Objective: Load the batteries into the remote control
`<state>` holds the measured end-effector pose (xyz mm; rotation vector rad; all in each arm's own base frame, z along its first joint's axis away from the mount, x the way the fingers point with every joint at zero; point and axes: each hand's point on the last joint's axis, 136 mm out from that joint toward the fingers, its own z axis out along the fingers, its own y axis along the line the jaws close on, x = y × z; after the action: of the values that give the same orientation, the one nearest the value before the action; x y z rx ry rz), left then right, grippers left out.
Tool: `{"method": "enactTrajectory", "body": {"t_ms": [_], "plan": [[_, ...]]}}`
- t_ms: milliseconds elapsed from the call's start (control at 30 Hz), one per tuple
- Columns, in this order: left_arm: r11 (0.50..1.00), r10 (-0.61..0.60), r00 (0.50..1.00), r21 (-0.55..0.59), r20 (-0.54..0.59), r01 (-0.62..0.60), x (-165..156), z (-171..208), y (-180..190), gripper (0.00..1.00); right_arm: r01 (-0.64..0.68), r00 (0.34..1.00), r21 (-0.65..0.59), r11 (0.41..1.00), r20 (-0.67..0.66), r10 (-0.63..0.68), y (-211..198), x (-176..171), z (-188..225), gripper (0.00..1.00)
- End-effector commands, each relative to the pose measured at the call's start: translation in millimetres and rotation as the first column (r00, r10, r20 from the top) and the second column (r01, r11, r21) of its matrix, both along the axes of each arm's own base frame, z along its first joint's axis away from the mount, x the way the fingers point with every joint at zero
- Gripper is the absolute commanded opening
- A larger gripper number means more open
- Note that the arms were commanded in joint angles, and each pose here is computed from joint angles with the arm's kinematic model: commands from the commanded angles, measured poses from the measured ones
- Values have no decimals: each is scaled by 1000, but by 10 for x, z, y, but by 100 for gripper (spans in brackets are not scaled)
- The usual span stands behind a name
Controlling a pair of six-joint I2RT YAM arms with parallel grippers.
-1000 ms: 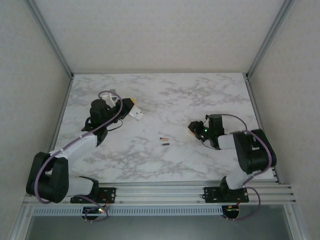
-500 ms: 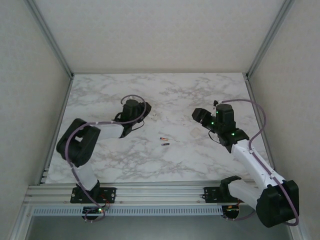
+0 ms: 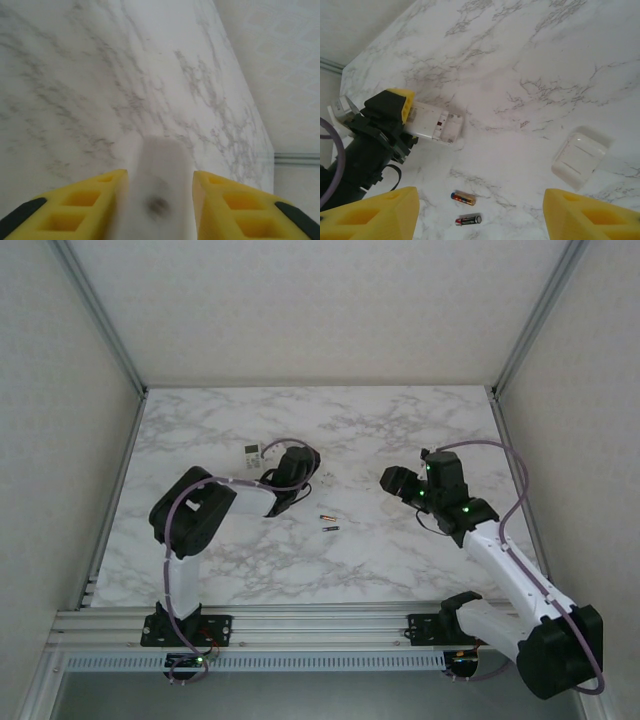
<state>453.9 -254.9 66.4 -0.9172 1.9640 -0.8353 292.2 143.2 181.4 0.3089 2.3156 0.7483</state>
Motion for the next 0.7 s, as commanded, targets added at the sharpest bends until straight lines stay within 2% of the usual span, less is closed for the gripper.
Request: {"method": "enactTrajectory", "body": {"t_ms": [0,100,167,233,300,367,433,500,567,667], "plan": [[996,83,996,28,-30,-83,-258,-99,205,43,3,1000,2,1000,-12,-3,-22,-102,-10,67],[996,86,996,36,-34,-84,-491,-57,307,46,12,1000,12,1000,-15,-12,-30,-119,0,67],[992,111,993,64,-28,-109,-640,14,423,52,15,1000,19,1000,-16,-15,-24,-118,20,67],[985,131,991,115,-10,-129,-761,129,565,56,16,1000,27,999,-15,-16,-16,-113,43,67],[969,165,986,181,14,-165,-853,269,742,57,20,1000,17,1000,-12,-20,-27,-99,32,67],[959,129,991,250,45,-136,-853,462,803,58,11,1000,8,1000,-15,-11,-12,-86,0,67],[934,9,1000,356,23,-17,-750,623,718,59,-32,999,-2,999,-35,32,62,-73,-64,68],[873,-134,988,461,-80,156,-601,630,585,59,-110,992,-30,993,-71,108,194,-85,-148,67],[804,-259,943,494,-210,331,-464,521,483,60,-190,976,-74,979,-120,181,330,-112,-247,67],[710,-427,842,453,-331,539,-359,384,374,63,-338,934,-154,928,-174,311,571,-168,-378,66]]}}
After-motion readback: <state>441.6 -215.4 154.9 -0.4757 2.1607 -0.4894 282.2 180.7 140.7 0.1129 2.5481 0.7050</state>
